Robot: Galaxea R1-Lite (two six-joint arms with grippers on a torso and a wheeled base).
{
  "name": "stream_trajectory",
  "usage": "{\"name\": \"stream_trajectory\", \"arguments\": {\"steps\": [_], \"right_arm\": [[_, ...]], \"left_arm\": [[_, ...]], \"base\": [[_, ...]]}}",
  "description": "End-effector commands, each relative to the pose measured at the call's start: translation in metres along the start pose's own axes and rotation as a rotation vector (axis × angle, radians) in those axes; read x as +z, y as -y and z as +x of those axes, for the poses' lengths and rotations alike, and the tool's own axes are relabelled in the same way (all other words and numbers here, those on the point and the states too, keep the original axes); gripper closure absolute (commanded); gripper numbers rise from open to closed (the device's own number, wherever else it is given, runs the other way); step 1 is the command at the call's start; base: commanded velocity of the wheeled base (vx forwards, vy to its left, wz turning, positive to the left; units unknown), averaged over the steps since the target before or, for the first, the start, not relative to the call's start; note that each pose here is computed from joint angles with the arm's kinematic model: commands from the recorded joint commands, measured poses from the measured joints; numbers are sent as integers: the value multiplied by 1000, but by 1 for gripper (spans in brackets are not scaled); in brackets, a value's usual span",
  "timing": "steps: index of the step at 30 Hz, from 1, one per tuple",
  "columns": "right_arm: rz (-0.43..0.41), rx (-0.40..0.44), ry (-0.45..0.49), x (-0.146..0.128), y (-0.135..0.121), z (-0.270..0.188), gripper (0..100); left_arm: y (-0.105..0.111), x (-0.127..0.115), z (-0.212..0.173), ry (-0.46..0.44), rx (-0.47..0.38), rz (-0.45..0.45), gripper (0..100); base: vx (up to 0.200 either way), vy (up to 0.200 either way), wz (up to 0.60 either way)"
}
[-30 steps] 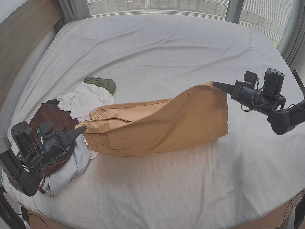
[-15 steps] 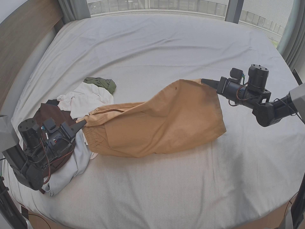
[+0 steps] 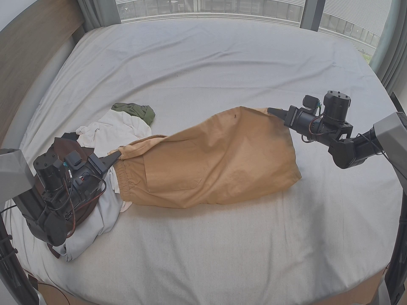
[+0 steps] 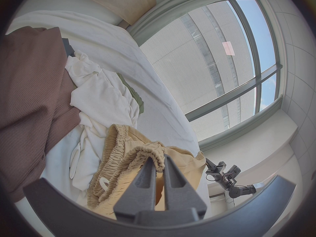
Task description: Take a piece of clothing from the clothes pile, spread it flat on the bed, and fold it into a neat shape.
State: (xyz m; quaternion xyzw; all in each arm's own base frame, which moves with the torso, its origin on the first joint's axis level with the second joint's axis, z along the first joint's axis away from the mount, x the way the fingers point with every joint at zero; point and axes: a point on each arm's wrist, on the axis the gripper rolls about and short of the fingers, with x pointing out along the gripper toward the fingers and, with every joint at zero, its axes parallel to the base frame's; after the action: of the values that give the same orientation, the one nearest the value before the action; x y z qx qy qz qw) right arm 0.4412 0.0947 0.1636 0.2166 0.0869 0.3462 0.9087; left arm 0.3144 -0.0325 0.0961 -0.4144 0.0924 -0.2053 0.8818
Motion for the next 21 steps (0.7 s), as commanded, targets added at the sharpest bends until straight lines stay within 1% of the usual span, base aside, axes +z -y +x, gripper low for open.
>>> {"name": "stream_trajectory", "arguments": {"steps": [1,4,5,6,7,8,10,11,12,15,18,21], "right_arm": [[2,0,-4,-3,1,2,100],[4,-1,-7,-3,3,1,100],[4,-1,-7,-3,3,1,100],[2,0,-4,-3,2,2,100],[2,0,-4,-3,2,2,0],[-1,1,4,0,2,2,0],[-5,-12,23,1,4,6,0],[-5,-12,23,1,4,6,0],[-7,-29,34,0,6,6,0],[-16,-27,48,-3,4,1,0],[-16,-31,44,-8,-1,-10,0],[2,-41,16,-17,-13,-32,0]], "left_arm": [[-4,-2,3,-5,5,0,100],[-5,-1,4,-2,5,-1,100],[-5,-1,4,-2,5,-1,0],[-7,-2,6,-6,10,-2,0],[-7,-2,6,-3,11,-2,0],[-8,-1,9,8,12,-1,0],[-12,6,15,59,30,3,0],[-12,6,15,59,30,3,0],[-16,11,18,99,49,11,0],[-17,20,20,156,63,15,0],[-13,22,17,164,59,18,0],[2,24,7,161,29,22,0]], "base": [[0,0,0],[0,0,0],[0,0,0],[0,0,0],[0,0,0],[0,0,0],[0,0,0],[0,0,0],[0,0,0],[0,0,0],[0,0,0],[0,0,0]]}}
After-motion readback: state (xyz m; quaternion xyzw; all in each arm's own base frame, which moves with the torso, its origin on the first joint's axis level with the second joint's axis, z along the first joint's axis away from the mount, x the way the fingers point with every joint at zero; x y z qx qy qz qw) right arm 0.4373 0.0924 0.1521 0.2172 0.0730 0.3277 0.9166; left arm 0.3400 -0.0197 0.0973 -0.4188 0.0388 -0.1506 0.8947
